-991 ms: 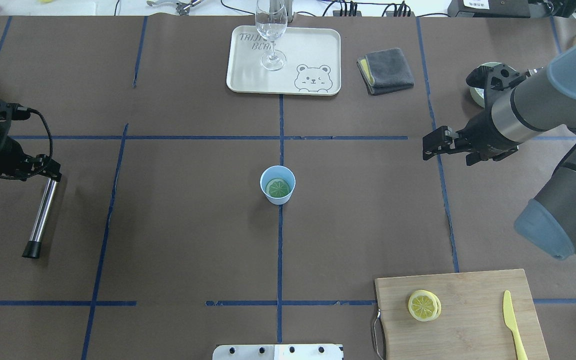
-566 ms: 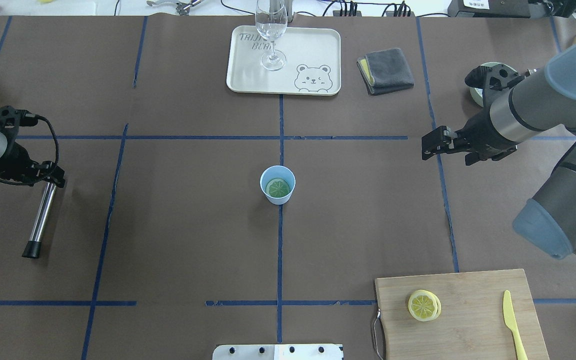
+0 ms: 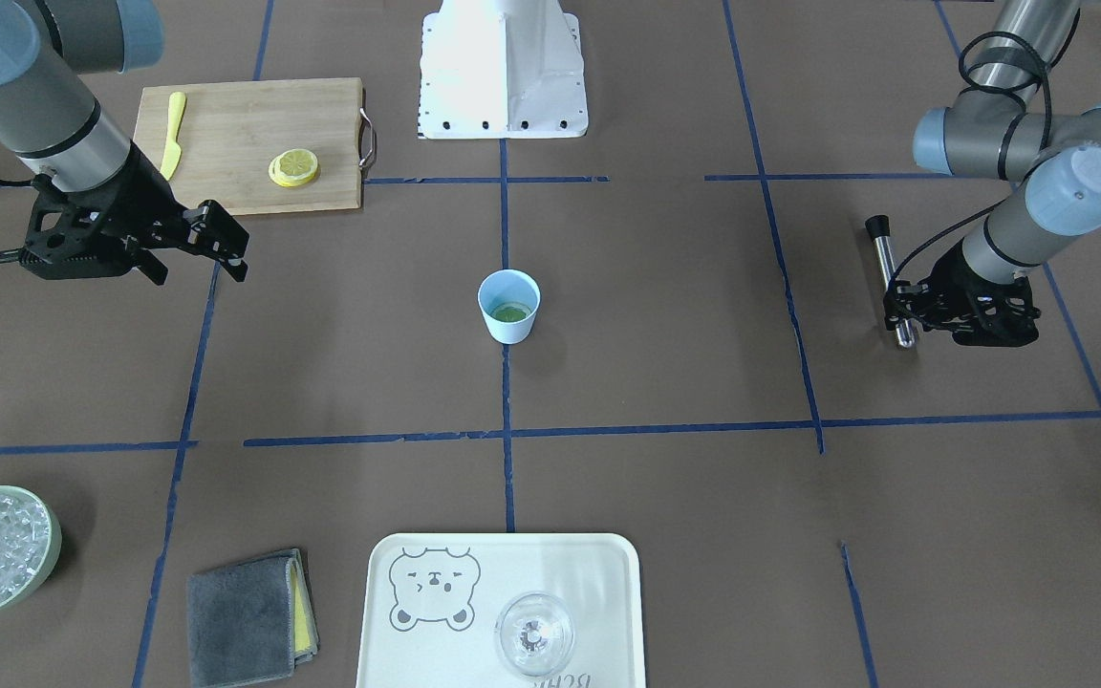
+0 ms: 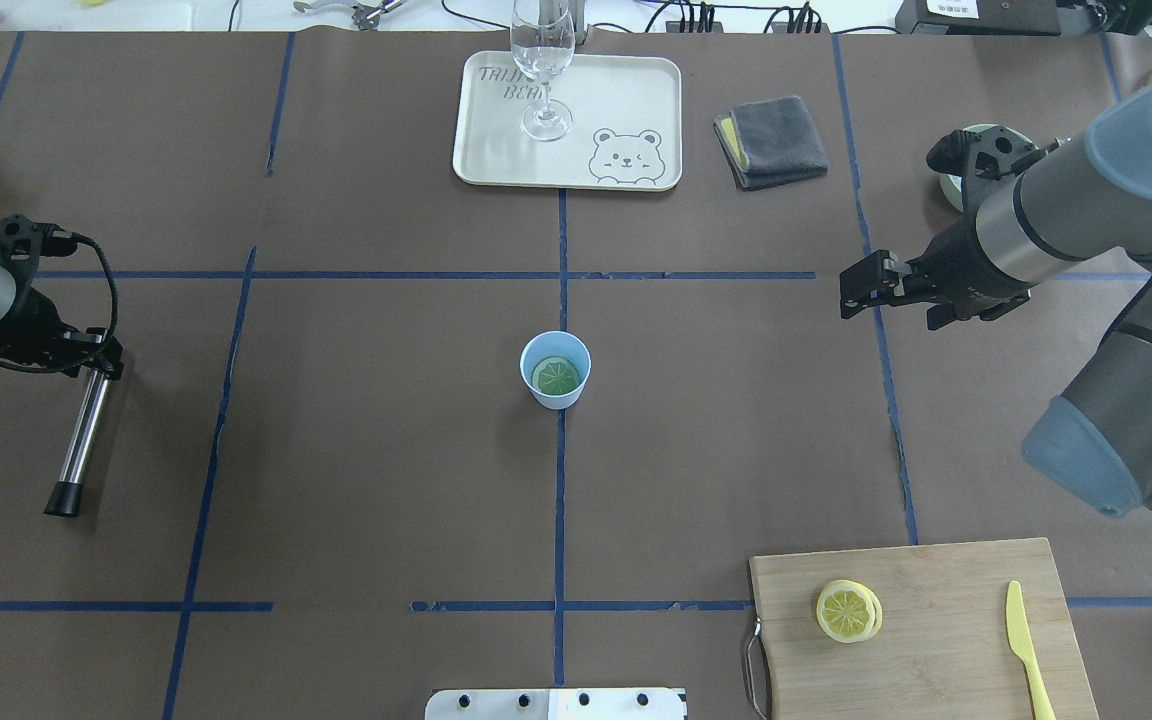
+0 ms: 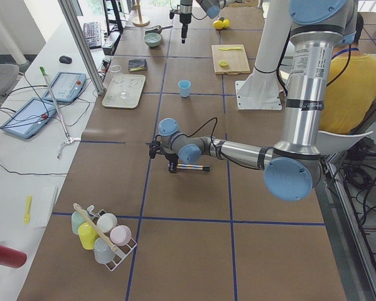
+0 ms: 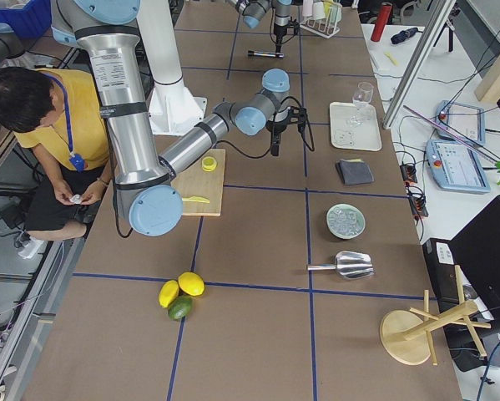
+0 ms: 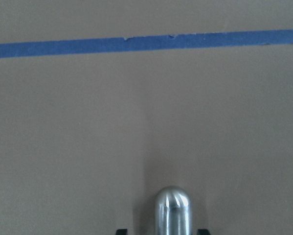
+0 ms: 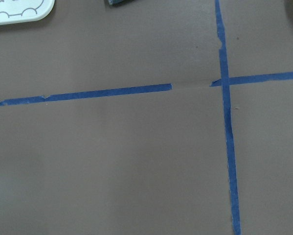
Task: Squeeze lemon into cup
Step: 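Lower the left gripper onto the steel muddler and grasp it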
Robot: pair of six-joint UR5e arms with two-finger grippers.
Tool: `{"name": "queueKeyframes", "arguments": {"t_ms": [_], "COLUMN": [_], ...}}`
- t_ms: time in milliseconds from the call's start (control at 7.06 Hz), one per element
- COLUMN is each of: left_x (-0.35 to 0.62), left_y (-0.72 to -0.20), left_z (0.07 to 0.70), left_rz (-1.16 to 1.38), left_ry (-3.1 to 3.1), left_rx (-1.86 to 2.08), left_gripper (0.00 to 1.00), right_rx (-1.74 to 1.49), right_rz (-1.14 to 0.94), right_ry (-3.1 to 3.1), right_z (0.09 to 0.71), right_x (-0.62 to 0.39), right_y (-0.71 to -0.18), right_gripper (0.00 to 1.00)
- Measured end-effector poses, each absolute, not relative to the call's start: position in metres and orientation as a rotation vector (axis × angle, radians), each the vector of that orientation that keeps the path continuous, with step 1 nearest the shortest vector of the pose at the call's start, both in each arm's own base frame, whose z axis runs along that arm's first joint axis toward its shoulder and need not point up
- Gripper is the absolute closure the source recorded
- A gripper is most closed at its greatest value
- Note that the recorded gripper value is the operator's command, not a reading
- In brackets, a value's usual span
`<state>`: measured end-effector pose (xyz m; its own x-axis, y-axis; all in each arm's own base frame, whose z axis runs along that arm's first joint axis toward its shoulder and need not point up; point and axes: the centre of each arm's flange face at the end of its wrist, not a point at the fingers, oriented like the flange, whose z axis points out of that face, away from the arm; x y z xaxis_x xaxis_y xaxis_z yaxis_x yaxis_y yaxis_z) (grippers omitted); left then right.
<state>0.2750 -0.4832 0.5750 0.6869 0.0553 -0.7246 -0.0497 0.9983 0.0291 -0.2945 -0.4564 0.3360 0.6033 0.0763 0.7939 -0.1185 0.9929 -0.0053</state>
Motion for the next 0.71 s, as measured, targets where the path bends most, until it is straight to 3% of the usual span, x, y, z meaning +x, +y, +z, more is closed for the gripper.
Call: {"name": "queueKeyframes", "arguments": {"t_ms": [566, 708], "left_x": [0.278, 0.2799], "left_y": [-0.4839, -0.4838], "left_z": [0.5735, 0.5726], "left_rz": [0.063, 0.066], "left_ry": [0.813, 0.814], "left_rx": [0.008, 0.008], "left_gripper": [0.45, 0.51], "right_rx": [0.048, 0.048], "right_rz": [0.117, 0.117], "right_ry": [-0.917, -0.918], "right_z": [0.3352, 0.335], "right_x": [-0.295, -0.2953], "right_y": [-0.4568, -0.4567], "right_gripper": [0.0, 0.0]}}
